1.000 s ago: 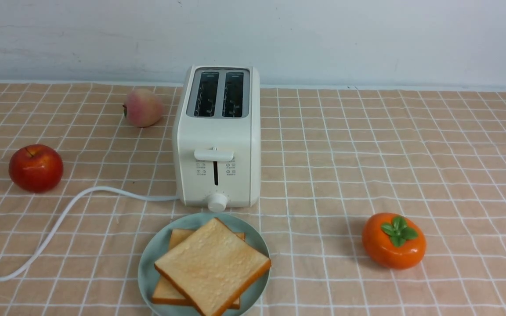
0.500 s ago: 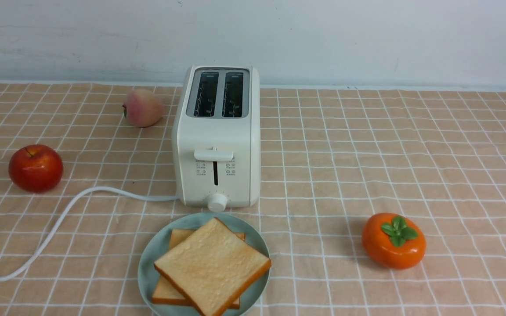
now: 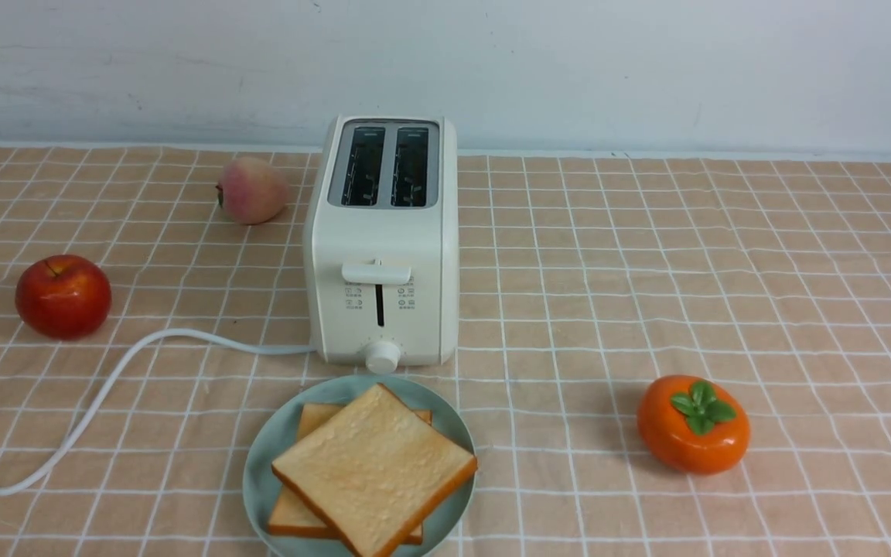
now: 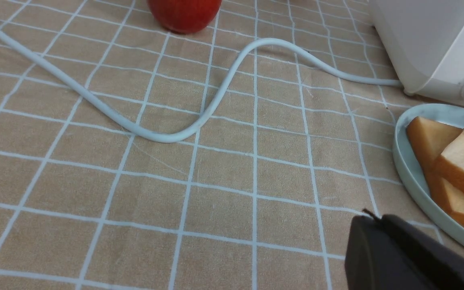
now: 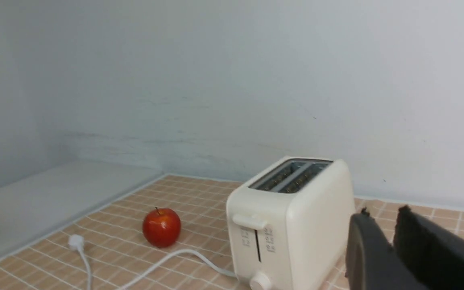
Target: Take toasted bread from bread machine on light coffee tablecloth place on plate.
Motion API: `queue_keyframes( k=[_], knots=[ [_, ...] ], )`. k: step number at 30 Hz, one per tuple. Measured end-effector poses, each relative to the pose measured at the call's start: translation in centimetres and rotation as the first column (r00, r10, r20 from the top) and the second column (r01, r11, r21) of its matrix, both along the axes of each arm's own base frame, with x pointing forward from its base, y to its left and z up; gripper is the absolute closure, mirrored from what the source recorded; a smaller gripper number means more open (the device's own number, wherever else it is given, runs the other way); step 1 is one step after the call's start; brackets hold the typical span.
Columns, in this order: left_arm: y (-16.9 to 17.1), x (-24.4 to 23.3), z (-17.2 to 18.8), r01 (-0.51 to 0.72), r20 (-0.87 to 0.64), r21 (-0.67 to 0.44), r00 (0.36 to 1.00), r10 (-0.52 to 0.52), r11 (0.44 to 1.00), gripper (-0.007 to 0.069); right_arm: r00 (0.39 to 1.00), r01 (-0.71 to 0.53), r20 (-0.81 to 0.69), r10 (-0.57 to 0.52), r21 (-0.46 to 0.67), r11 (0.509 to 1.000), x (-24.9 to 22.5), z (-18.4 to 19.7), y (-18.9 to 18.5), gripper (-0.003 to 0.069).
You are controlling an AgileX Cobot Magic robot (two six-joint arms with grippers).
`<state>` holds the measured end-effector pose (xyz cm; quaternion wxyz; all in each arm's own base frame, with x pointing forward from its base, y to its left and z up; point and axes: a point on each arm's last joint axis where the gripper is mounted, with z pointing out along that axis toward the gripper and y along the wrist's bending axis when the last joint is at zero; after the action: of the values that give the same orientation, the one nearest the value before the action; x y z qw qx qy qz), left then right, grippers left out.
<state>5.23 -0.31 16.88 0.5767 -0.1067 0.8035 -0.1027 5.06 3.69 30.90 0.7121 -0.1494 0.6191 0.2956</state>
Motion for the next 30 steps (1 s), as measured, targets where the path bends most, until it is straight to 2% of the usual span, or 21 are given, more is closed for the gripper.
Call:
queue_keyframes(
  k=[5, 13, 17, 18, 20, 24, 25, 26, 30],
  knots=[
    [0.0, 0.0, 0.0, 0.000, 0.000, 0.000, 1.000, 0.000, 1.000, 0.0625, 1.000, -0.005, -0.005, 0.005, 0.012, 1.000, 0.0, 0.0, 0.0, 0.0540],
    [0.0, 0.0, 0.0, 0.000, 0.000, 0.000, 1.000, 0.000, 1.000, 0.0624, 0.997, 0.001, -0.075, -0.005, -0.053, 0.999, 0.0, -1.0, 0.0, 0.0531],
    [0.0, 0.0, 0.0, 0.000, 0.000, 0.000, 1.000, 0.000, 1.000, 0.0624, 0.971, 0.168, -0.158, -0.182, -0.096, 0.981, 0.2, -3.7, -1.1, 0.0526],
    [0.0, 0.0, 0.0, 0.000, 0.000, 0.000, 1.000, 0.000, 1.000, 0.0624, 0.968, 0.179, -0.161, -0.193, -0.098, 0.979, 0.2, -3.9, -1.2, 0.0526],
    [0.0, 0.0, 0.0, 0.000, 0.000, 0.000, 1.000, 0.000, 1.000, 0.0622, 0.923, 0.295, -0.216, -0.319, -0.139, 0.945, 0.4, -6.4, -1.9, 0.0524],
    [0.0, 0.0, 0.0, 0.000, 0.000, 0.000, 1.000, 0.000, 1.000, 0.0622, 0.818, 0.430, -0.312, -0.484, -0.230, 0.873, 0.4, -12.2, -2.9, 0.0517],
    [0.0, 0.0, 0.0, 0.000, 0.000, 0.000, 1.000, 0.000, 1.000, 0.0622, 0.807, 0.428, -0.330, -0.490, -0.245, 0.870, 0.4, -12.6, -2.9, 0.0517],
    [0.0, 0.0, 0.0, 0.000, -0.001, 0.001, 1.000, 0.000, 1.000, 0.0622, 0.763, 0.447, -0.372, -0.529, -0.288, 0.847, 0.2, -13.5, -3.2, 0.0516],
    [0.0, 0.0, 0.0, 0.000, -0.004, 0.001, 1.000, 0.000, 1.000, 0.0622, 0.746, 0.475, -0.346, -0.569, -0.322, 0.819, 0.2, -13.5, -3.5, 0.0512]
  ],
)
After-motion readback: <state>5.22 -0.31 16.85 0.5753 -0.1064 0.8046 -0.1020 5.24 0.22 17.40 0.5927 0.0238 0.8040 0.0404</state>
